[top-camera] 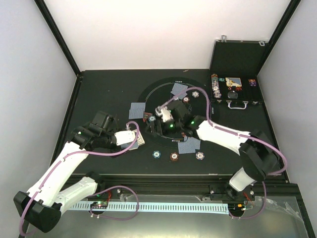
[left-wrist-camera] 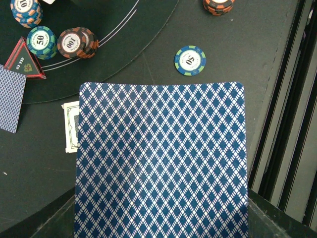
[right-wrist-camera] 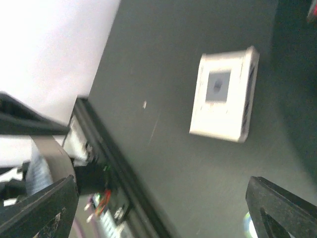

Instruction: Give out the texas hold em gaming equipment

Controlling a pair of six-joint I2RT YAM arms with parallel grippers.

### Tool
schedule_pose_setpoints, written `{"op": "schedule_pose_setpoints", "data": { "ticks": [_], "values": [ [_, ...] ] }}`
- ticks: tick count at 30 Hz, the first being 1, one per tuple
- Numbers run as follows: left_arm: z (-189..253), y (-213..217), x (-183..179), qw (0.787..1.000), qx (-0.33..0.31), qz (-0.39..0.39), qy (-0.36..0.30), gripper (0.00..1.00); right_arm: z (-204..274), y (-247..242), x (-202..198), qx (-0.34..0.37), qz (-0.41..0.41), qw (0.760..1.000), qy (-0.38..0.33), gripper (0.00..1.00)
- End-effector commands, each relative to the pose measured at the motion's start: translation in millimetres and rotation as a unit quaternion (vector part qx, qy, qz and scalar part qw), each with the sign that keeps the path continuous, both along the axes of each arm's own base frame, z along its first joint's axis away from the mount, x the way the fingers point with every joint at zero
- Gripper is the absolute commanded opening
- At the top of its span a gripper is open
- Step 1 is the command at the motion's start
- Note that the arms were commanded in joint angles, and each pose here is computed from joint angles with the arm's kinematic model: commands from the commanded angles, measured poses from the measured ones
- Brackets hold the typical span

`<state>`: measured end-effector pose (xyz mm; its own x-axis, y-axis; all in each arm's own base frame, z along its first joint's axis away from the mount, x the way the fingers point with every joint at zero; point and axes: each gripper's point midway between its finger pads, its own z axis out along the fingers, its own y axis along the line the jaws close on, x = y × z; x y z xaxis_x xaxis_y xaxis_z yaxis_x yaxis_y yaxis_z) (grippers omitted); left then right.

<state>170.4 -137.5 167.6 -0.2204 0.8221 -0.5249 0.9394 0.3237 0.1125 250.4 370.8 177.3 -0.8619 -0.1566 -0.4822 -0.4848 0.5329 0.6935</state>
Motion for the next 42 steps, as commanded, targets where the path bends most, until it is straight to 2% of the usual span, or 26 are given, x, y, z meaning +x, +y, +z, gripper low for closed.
{"op": "schedule_pose_setpoints", "data": {
  "ticks": [1,7,21,34,42],
  "values": [
    [17,-8,7,0.999,-0.026,-0.004,-0.018,0.07,7,30,-50,0.091,0.066,0.985,0.129,0.95],
    [13,-8,7,1.000,-0.024,-0.005,-0.016,0.07,12,44,-62,0.122,0.086,0.977,0.151,0.92],
    [13,-9,7,1.000,-0.025,-0.005,-0.015,0.07,14,61,-77,0.143,0.108,0.968,0.178,0.87],
    [13,-9,7,1.000,-0.025,-0.004,-0.014,0.07,6,100,-84,0.174,0.130,0.950,0.224,0.71],
    [13,-7,6,1.000,-0.023,-0.005,-0.018,0.07,-20,95,-73,0.165,0.100,0.950,0.246,0.63]
  ]
}}
